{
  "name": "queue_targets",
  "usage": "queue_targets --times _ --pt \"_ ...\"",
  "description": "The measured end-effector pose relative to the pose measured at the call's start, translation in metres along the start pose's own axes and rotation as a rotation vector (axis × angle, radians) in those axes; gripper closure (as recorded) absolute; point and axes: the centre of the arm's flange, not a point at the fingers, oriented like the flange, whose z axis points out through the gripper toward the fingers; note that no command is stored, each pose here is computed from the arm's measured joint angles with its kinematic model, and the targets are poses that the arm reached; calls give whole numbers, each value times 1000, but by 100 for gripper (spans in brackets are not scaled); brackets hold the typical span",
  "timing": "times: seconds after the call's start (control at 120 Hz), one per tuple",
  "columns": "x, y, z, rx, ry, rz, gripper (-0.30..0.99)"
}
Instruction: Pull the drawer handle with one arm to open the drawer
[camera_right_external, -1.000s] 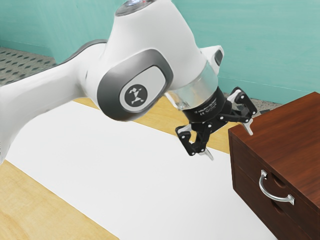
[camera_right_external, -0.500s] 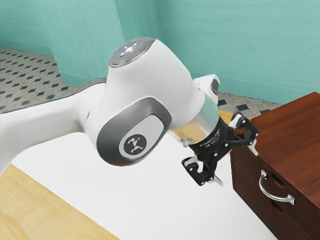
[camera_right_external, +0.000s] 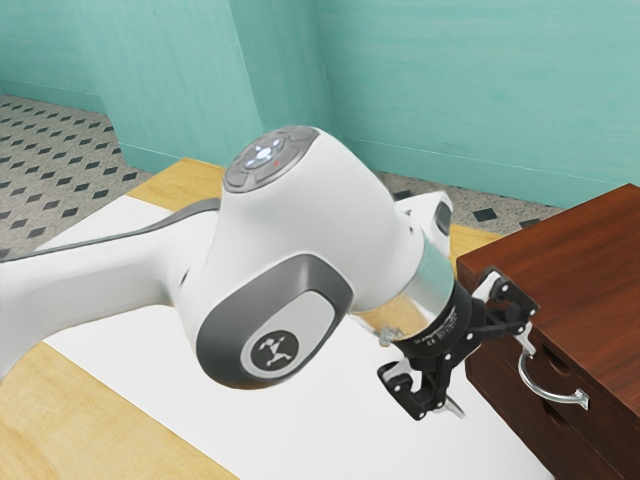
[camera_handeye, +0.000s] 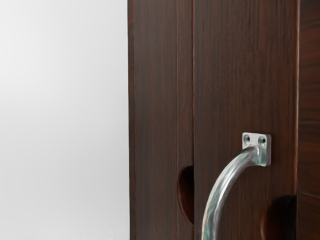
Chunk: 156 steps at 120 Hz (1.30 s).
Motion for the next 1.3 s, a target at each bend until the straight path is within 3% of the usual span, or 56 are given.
queue_targets --times 0.3,0.733,1.3 --pt "-9 -5 11 -8 -8 -8 2" --pt "-13 -9 19 -26 -10 -17 17" --pt "-8 -6 32 -37 -14 -35 21"
